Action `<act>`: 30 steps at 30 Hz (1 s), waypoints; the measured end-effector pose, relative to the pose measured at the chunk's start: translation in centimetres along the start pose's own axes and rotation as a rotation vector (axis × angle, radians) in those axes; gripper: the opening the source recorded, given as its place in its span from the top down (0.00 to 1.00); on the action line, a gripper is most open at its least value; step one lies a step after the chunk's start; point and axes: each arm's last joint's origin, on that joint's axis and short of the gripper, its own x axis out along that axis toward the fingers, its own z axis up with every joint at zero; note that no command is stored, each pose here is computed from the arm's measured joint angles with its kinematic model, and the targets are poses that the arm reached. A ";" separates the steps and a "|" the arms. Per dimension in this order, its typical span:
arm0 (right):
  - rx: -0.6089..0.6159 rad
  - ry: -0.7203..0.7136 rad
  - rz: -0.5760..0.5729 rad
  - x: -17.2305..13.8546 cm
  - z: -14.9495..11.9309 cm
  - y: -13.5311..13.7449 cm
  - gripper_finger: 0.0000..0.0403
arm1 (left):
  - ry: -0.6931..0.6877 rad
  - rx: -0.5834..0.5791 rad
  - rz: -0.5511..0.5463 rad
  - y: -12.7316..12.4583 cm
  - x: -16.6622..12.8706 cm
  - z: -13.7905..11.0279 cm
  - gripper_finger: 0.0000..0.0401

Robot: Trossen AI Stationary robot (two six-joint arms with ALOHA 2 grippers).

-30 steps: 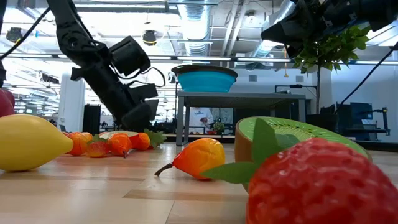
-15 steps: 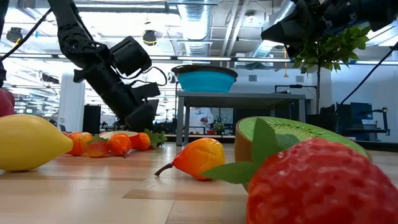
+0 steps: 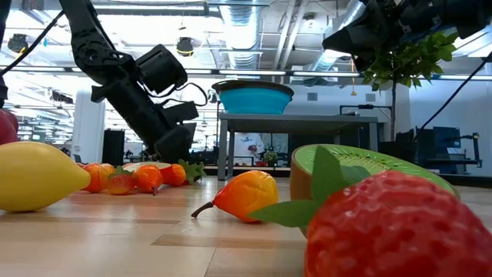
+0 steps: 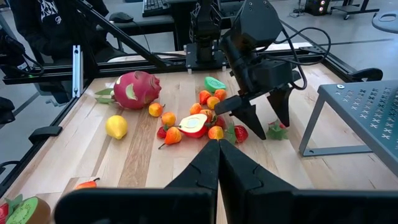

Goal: Pick & Place Fruit
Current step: Put the strawberry into the strainer bowl

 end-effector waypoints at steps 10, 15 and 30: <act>0.000 0.000 0.000 0.0 0.0 0.0 1.00 | 0.001 -0.004 -0.006 0.0 0.0 0.0 0.47; 0.000 0.000 0.000 0.0 0.0 0.0 1.00 | 0.001 -0.004 -0.006 0.0 0.0 0.0 0.55; 0.000 0.000 0.000 0.0 0.0 0.0 1.00 | 0.000 -0.008 -0.006 0.0 0.0 0.0 0.70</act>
